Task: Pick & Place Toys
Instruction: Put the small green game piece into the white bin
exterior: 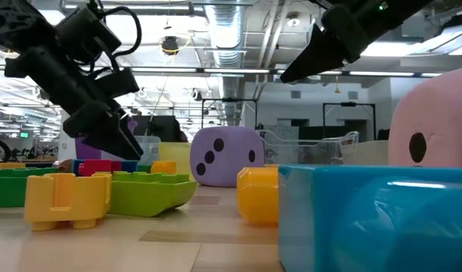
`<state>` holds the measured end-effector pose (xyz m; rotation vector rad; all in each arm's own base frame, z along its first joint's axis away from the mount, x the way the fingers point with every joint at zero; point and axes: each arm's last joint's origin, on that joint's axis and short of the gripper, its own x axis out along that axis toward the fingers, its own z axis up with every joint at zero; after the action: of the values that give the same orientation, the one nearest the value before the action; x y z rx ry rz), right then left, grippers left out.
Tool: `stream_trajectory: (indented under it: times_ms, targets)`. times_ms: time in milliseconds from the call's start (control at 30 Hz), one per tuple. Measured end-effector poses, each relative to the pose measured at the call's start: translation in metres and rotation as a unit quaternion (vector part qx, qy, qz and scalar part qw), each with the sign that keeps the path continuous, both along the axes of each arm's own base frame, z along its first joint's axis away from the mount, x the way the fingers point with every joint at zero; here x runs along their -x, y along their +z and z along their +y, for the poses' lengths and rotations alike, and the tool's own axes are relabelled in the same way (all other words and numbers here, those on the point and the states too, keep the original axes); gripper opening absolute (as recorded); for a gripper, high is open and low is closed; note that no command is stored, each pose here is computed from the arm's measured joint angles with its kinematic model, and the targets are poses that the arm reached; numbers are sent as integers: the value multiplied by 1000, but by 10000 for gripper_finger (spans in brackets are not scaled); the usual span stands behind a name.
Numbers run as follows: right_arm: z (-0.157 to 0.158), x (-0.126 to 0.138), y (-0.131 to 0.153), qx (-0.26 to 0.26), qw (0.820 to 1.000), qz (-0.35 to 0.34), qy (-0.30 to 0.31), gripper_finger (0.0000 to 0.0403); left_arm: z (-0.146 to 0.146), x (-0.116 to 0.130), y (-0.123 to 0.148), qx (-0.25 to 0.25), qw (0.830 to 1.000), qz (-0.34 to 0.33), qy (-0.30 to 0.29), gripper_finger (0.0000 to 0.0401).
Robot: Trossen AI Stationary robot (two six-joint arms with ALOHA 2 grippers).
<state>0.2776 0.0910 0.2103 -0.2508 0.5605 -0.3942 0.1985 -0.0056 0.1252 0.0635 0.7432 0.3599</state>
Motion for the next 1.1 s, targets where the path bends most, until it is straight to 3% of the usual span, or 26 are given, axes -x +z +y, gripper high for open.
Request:
stream_trajectory:
  times_ms: [700, 1100]
  targets:
    - [1, -2, 3, -9, 1000, -22, 0, 250, 11, -12, -23, 21, 999, 31, -22, 316]
    - [1, -2, 3, -9, 1000, -21, 0, 250, 11, -12, -20, 24, 999, 19, -21, 227]
